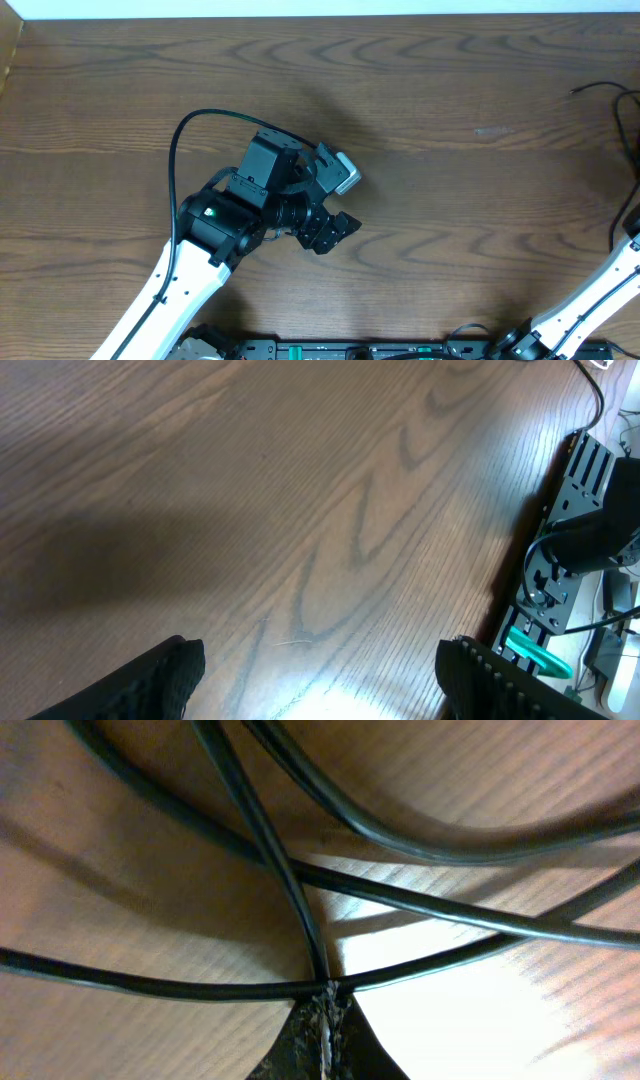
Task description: Untangle cables
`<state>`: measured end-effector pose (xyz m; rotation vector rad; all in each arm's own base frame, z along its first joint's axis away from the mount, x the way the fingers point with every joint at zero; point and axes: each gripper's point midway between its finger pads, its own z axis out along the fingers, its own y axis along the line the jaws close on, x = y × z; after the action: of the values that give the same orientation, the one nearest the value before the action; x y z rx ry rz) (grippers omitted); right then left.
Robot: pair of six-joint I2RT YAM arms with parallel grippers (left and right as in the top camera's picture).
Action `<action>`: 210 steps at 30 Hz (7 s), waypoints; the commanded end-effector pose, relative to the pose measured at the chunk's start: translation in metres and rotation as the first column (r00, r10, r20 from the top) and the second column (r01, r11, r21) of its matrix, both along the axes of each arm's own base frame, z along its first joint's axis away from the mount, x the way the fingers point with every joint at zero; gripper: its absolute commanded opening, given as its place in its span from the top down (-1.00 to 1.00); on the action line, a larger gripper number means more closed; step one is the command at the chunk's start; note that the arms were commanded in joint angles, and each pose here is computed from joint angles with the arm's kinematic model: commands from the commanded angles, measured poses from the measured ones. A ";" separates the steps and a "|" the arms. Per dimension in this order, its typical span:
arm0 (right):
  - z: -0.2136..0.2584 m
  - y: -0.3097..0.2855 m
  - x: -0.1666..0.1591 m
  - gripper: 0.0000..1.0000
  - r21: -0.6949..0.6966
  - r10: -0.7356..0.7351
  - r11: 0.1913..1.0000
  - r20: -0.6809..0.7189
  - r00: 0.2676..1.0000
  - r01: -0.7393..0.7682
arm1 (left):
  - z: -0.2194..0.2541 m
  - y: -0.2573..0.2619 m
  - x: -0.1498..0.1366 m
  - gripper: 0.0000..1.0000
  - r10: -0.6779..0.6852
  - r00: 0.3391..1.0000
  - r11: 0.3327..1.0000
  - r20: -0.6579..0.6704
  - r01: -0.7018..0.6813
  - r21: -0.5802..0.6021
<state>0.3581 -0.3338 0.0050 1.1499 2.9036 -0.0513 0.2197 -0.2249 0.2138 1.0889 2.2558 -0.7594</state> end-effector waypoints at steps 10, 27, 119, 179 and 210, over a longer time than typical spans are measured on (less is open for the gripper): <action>0.092 0.018 0.087 0.98 -0.128 0.076 0.991 0.222 0.972 -0.049 | 0.008 -0.002 -0.002 -0.60 -0.022 1.000 1.000 0.022 0.022 -0.015; 0.135 0.009 0.092 -0.70 -0.236 0.056 0.972 0.249 0.967 0.005 | 0.006 -0.001 -0.004 -0.59 -0.022 1.000 1.000 0.012 0.022 -0.009; 0.201 0.331 -0.116 -0.99 -0.458 0.562 0.826 0.611 0.558 -0.330 | 0.000 0.158 -0.009 -0.79 0.665 0.678 0.738 0.314 -0.660 -0.137; 0.200 0.324 -0.146 -0.99 -0.435 0.511 0.857 0.639 0.575 -0.277 | -0.006 0.161 -0.017 -0.95 0.666 0.680 0.735 0.306 -0.667 -0.118; 0.200 0.324 -0.146 -0.98 -0.435 0.511 0.857 0.639 0.575 -0.277 | -0.015 0.192 -0.051 -0.96 0.705 0.546 0.681 0.452 -0.699 -0.218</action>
<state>0.2128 -0.0079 0.2068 0.2683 2.2113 0.0027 0.1703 -0.0413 0.2064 0.2496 1.9692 -0.1444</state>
